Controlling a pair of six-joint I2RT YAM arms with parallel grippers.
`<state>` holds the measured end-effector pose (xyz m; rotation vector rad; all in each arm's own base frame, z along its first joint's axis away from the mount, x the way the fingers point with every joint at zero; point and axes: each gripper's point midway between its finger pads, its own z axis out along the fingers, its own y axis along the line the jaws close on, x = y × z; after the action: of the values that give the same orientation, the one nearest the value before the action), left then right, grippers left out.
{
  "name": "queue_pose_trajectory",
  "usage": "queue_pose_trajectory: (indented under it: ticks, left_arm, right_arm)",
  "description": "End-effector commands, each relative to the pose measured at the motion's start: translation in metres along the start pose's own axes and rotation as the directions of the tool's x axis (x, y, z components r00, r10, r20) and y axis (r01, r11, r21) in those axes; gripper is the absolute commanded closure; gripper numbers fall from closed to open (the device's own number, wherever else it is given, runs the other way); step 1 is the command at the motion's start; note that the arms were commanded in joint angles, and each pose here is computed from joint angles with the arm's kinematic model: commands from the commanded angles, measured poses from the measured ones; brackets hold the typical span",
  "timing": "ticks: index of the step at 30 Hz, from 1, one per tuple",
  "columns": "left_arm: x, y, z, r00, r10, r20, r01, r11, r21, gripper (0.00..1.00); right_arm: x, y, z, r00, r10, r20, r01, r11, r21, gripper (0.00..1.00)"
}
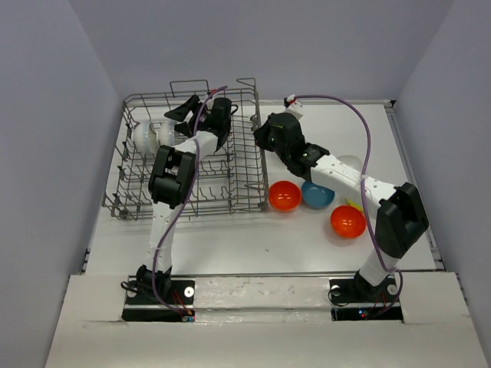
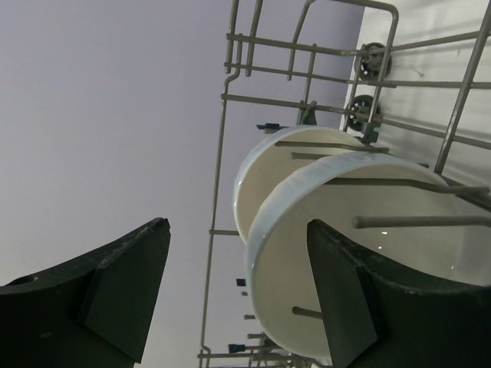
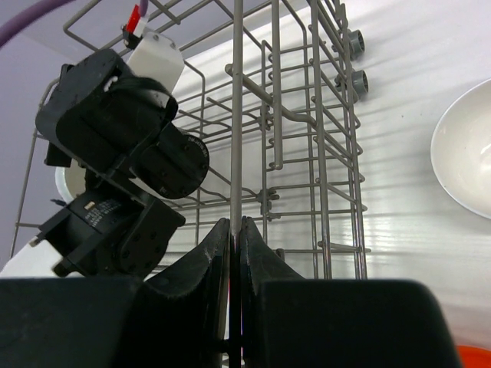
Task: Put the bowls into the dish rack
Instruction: Insert the bowl into the dish rack.
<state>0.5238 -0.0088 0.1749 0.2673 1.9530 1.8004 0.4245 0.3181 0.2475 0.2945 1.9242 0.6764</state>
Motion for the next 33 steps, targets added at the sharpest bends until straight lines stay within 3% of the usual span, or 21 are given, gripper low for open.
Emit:
queue_pose_trajectory:
  ticks: [1,13,25,33]
  left_arm:
    - [-0.032,0.030,-0.028,0.978,-0.184,0.103,0.175,0.980,0.094,0.15]
    - [-0.035,0.022,-0.038,0.972,-0.191,0.134,0.168,0.971,0.171,0.14]
    - [-0.034,0.006,-0.055,0.958,-0.269,0.104,0.218,0.911,0.350,0.14]
    - [-0.040,0.012,-0.065,0.916,-0.395,0.067,0.321,0.824,0.467,0.15]
  right_arm:
    - [0.053,-0.039,0.003,0.985,-0.116,-0.131,0.128,0.988,0.090,0.99]
    - [0.054,-0.040,0.004,0.984,-0.119,-0.133,0.132,0.987,0.095,0.99]
    - [0.054,-0.043,0.007,0.983,-0.125,-0.132,0.139,0.984,0.108,0.99]
    - [0.057,-0.043,0.010,0.982,-0.127,-0.141,0.144,0.983,0.113,0.99]
